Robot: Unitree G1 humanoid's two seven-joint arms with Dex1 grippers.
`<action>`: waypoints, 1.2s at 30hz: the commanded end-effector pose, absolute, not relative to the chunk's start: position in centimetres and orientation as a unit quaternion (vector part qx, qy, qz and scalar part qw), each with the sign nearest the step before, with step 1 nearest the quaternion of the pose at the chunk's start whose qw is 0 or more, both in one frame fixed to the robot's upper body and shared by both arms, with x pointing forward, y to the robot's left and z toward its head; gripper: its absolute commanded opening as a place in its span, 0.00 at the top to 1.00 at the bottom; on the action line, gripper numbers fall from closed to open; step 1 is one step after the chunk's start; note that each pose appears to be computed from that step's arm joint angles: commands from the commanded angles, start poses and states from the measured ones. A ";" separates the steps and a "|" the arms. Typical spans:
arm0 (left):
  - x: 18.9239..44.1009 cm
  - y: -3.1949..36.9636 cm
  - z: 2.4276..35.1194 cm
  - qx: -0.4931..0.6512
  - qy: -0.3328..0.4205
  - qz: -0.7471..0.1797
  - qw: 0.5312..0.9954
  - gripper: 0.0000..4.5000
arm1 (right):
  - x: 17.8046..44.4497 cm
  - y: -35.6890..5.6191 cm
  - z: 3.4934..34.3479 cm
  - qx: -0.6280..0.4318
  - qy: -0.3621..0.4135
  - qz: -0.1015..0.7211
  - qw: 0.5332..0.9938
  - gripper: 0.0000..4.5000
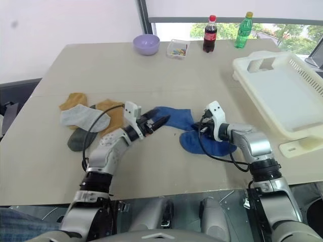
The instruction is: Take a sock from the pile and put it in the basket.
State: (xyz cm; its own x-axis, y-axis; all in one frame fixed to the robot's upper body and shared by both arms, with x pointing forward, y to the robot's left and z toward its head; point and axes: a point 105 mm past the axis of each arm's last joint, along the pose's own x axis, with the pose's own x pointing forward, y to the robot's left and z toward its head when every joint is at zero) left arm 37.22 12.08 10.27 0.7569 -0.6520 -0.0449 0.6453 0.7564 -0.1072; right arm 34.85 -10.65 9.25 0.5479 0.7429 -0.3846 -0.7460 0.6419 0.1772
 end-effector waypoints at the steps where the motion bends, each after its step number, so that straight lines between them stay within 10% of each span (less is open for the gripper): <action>1: 37.7 12.2 11.3 -0.069 0.022 -0.344 0.936 0.21 | 34.6 -10.7 9.6 -0.024 0.210 0.429 0.878 0.99; 10: 38.5 13.3 8.6 0.038 0.081 -0.325 0.942 0.21 | 34.5 -10.8 9.8 -0.030 0.204 0.429 0.880 0.99; 19: 38.3 13.6 7.6 0.081 0.092 -0.329 0.936 0.96 | 34.6 -10.7 9.6 -0.026 0.200 0.428 0.881 1.00; 29: 37.0 10.6 11.7 -0.053 0.025 -0.382 0.922 0.98 | 34.5 -11.7 13.9 -0.025 0.144 0.412 0.899 1.00; 36: 31.8 6.7 13.9 -0.136 0.048 -0.485 0.863 0.98 | 29.0 -14.1 17.2 -0.023 0.159 0.405 0.900 1.00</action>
State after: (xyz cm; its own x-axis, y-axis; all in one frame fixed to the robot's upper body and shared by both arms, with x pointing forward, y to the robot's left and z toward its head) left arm 33.23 7.61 13.33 0.5800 -0.8137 0.0376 0.7883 0.5491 -0.2775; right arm 30.34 -13.93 16.25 0.6254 0.7158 -0.3107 -0.7299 0.6774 0.0915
